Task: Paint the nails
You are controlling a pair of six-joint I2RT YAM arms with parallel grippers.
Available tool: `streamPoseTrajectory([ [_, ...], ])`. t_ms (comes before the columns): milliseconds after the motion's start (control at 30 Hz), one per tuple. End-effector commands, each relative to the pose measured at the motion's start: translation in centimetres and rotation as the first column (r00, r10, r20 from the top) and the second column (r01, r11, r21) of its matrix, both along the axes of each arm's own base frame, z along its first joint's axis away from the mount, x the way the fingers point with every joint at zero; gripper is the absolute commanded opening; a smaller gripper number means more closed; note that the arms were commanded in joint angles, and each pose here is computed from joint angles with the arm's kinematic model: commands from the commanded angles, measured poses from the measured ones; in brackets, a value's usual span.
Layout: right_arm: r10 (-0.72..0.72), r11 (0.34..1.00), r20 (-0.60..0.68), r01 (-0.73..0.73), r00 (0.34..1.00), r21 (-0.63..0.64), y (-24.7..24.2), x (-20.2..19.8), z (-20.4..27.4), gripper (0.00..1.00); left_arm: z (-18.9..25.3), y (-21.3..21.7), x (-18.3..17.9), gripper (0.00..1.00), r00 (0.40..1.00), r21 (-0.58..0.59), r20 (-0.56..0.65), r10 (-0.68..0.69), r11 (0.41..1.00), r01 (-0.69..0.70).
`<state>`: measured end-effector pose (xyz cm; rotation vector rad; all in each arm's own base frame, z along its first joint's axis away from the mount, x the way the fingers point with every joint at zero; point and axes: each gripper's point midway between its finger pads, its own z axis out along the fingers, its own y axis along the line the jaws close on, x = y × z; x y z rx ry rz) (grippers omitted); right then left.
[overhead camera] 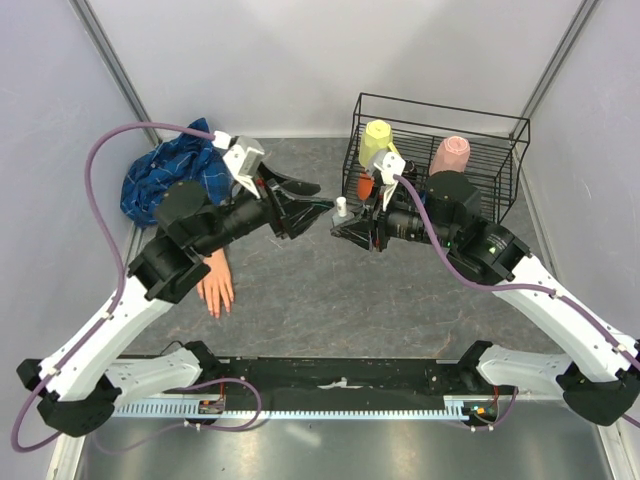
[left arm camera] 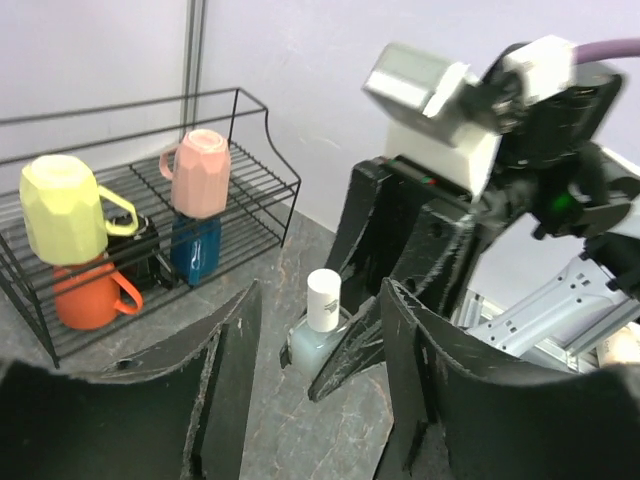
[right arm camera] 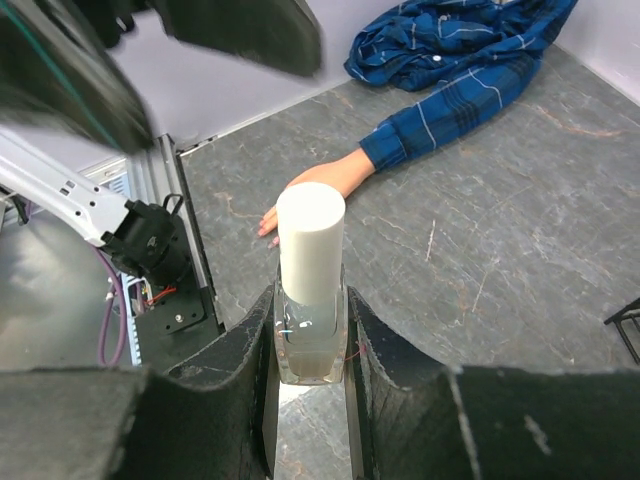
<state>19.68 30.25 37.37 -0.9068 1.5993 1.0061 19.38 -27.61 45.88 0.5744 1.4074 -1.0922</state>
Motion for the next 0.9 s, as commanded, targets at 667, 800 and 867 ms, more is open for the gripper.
streamPoseTrajectory([
  [667, -0.030, 0.997, 0.058, 0.026, 0.998, 0.074, -0.3, 0.2, 3.5, 0.00, -2.3, -4.1, -0.1, 0.25, 0.992, 0.001, -0.077, -0.103, 0.995, 0.103],
  [800, -0.001, 0.997, 0.063, -0.004, 0.998, 0.078, -0.4, -0.5, 3.6, 0.00, -2.1, -4.5, -1.5, 0.02, 0.981, 0.008, -0.055, -0.184, 0.983, 0.185],
  [867, 0.038, 0.995, 0.083, -0.045, 0.996, 0.085, -0.4, -1.4, 3.8, 0.00, -1.8, -5.0, -3.8, 0.02, 0.943, 0.018, -0.015, -0.332, 0.943, 0.332],
])
